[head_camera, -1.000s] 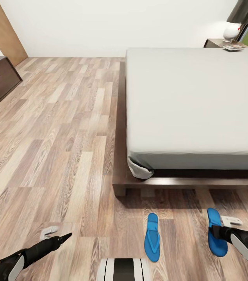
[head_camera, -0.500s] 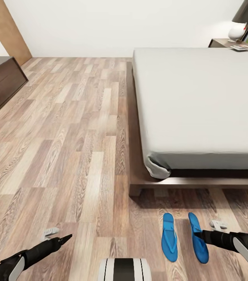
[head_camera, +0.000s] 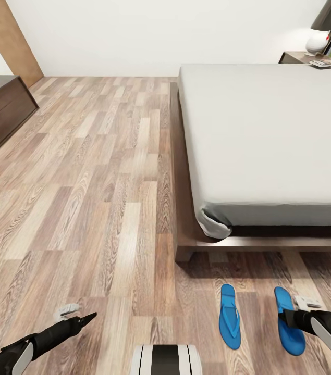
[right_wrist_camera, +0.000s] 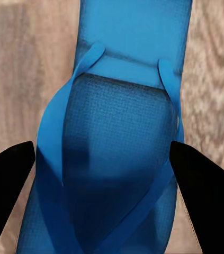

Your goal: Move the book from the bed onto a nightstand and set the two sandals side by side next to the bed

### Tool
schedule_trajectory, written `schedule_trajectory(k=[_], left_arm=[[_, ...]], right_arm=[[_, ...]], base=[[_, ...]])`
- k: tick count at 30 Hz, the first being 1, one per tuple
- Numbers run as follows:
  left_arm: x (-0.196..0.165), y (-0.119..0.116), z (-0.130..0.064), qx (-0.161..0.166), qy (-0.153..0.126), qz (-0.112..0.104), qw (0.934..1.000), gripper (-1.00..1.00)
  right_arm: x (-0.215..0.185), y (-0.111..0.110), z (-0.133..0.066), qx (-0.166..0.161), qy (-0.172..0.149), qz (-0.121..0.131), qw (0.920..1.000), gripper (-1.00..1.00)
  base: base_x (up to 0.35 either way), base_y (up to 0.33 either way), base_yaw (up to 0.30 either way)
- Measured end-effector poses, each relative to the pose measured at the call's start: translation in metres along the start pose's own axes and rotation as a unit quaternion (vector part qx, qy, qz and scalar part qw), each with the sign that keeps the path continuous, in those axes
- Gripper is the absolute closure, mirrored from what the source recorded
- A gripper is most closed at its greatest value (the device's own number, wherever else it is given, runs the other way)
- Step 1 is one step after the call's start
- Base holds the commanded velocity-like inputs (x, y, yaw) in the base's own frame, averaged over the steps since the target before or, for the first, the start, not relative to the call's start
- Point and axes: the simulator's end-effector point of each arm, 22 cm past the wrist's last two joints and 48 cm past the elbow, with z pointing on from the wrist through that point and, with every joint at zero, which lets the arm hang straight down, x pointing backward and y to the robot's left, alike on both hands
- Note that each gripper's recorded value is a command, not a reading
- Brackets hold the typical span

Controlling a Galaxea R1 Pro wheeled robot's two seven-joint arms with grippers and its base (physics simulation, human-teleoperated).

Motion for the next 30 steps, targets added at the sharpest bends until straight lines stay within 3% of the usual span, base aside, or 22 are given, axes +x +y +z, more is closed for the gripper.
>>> schedule_trajectory(k=[20,30], left_arm=[[0.0033,-0.0058,0.0043,0.004,0.001,-0.002,1.0000,-1.00],[0.0024,-0.0056,0.0045,0.004,-0.002,0.001,1.0000,-1.00]], right_arm=[[0.0025,-0.0032,0.0007,0.007,0.003,-0.003,1.0000,1.00],[0.0027,-0.0031,0.0010,0.007,0.003,-0.003,1.0000,1.00]], base=[[0.054,0.072,0.000],[-0.078,0.056,0.000]])
